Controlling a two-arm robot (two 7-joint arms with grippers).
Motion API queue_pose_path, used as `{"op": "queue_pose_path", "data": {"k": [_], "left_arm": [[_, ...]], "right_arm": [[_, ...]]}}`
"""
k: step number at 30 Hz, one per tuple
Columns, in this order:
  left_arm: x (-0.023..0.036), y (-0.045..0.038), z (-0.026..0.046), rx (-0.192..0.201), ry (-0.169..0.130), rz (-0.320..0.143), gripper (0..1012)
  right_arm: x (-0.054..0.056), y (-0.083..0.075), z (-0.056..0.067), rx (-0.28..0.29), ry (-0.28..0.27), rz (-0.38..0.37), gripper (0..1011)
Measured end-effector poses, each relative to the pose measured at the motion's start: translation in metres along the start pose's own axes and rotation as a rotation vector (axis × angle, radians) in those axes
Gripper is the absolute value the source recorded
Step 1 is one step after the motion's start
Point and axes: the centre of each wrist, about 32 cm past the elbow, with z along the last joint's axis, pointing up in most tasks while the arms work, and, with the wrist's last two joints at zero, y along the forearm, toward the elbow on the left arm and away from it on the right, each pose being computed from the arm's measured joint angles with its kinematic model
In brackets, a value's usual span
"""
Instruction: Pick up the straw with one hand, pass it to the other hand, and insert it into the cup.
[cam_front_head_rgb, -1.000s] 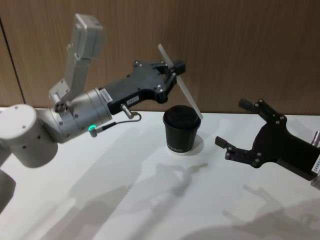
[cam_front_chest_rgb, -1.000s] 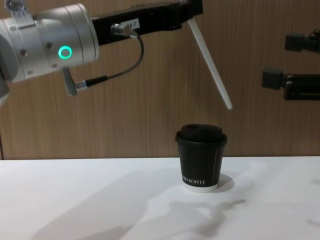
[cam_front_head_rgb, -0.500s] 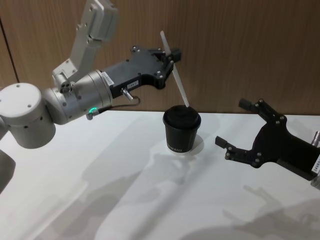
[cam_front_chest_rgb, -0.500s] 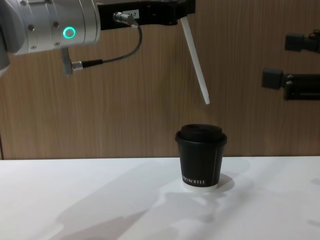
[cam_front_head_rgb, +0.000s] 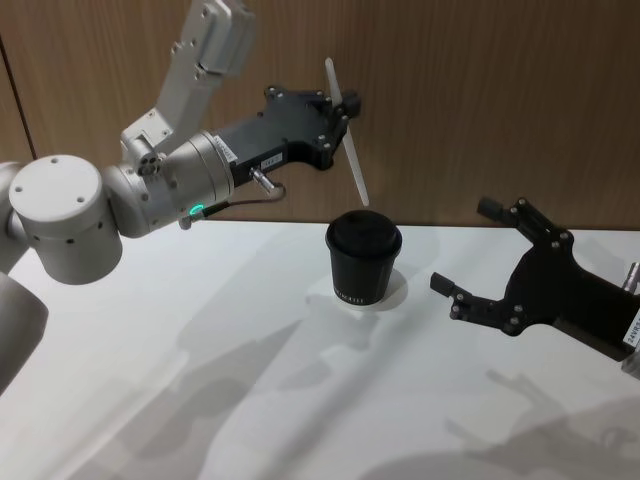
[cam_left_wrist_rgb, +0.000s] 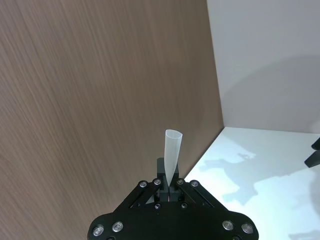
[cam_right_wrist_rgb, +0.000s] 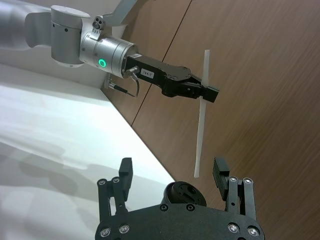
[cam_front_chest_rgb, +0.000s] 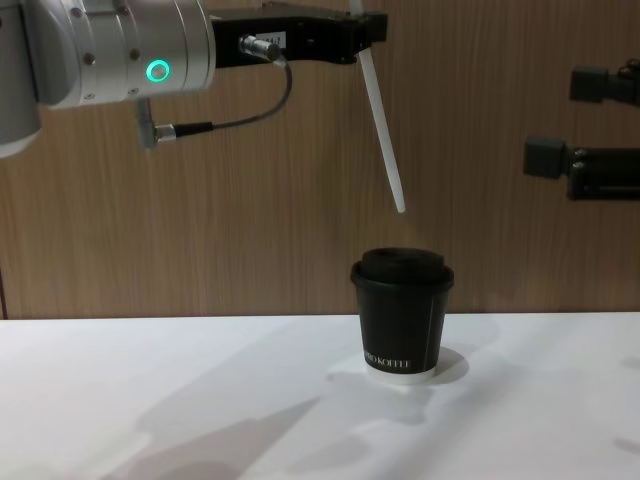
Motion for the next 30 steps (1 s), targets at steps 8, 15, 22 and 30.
{"op": "queue_pose_path", "data": {"k": [8,15,22,30], "left_arm": [[0.0005,-0.0067,-0.0023,0.022,-0.011,0.002,3],[-0.0005,-0.0114,-0.0030,0.046,-0.024,0.007,3],[-0.0015,-0.0132,-0.0029,0.069,-0.039,0.014,3],[-0.0020,-0.0141,-0.0029,0.088,-0.053,0.020,3]], "right_arm": [[0.000,0.000,0.000,0.000,0.000,0.000,1001],[0.000,0.000,0.000,0.000,0.000,0.000,1001],[0.000,0.000,0.000,0.000,0.000,0.000,1001],[0.000,0.000,0.000,0.000,0.000,0.000,1001]]}}
